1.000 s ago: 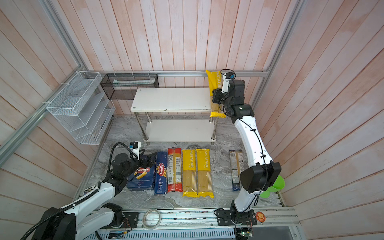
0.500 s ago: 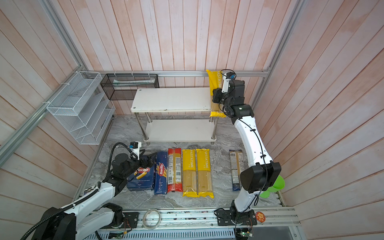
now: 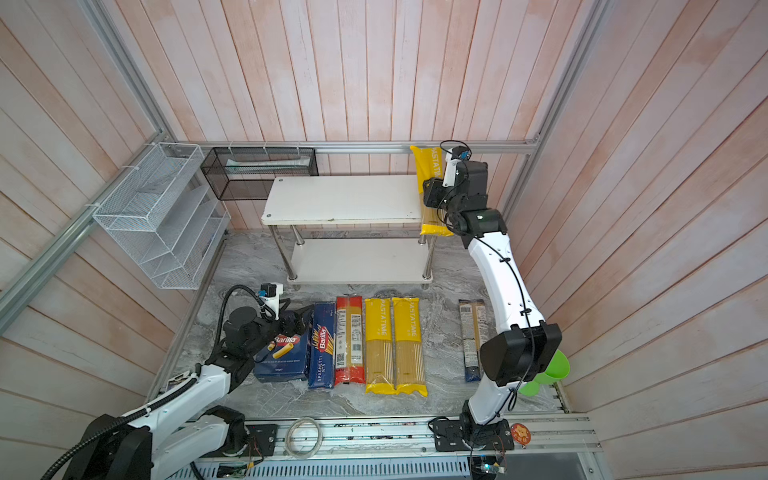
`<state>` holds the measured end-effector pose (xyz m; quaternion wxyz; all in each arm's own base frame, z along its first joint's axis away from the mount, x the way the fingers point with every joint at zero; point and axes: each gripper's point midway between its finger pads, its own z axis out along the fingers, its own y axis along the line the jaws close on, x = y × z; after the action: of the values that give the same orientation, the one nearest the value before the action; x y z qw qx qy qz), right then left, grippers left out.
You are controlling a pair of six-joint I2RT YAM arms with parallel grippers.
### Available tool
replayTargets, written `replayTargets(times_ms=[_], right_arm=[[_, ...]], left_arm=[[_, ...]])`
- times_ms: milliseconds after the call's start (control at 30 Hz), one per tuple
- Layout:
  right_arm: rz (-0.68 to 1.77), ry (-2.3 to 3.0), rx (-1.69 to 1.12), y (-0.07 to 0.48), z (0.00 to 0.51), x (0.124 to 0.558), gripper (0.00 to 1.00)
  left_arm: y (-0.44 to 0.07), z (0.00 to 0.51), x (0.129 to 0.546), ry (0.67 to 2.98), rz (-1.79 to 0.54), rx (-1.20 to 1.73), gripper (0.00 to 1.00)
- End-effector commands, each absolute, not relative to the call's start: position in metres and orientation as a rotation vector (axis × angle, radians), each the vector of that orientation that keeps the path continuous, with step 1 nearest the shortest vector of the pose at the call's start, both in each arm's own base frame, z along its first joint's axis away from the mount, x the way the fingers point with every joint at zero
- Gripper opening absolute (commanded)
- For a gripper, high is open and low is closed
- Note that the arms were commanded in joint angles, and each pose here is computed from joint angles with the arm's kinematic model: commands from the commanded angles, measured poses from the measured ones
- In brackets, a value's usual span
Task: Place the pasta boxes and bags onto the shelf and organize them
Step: 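Lower the yellow bag onto the shelf top, open the right gripper and withdraw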
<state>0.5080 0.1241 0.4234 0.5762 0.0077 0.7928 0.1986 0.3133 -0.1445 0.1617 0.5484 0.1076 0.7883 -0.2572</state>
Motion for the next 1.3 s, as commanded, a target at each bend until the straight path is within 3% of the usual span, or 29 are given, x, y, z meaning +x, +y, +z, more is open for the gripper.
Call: replayTargets(times_ms=[0,467,800,1267], right_arm=[[0.466,1.770,0.010,0.123,0.451,0.508,0.53],[0.451,1.741,-0.032,0.121,0.480,0.484,0.56],[0.425,1.764,-0.120,0.129,0.494,0.420,0.57],[0.513,1.875,-0.154,0.126,0.434,0.313,0.59]], left_arm=[[-0.146,0.168,0.315,1.851,-0.603,0.267,1.00],[-0.148,0.167,0.315,1.854,-0.615,0.269,1.00],[-0.148,0.167,0.315,1.852,-0.616,0.267,1.00],[-0.154,0.169,0.312,1.839,-0.659,0.286,1.00]])
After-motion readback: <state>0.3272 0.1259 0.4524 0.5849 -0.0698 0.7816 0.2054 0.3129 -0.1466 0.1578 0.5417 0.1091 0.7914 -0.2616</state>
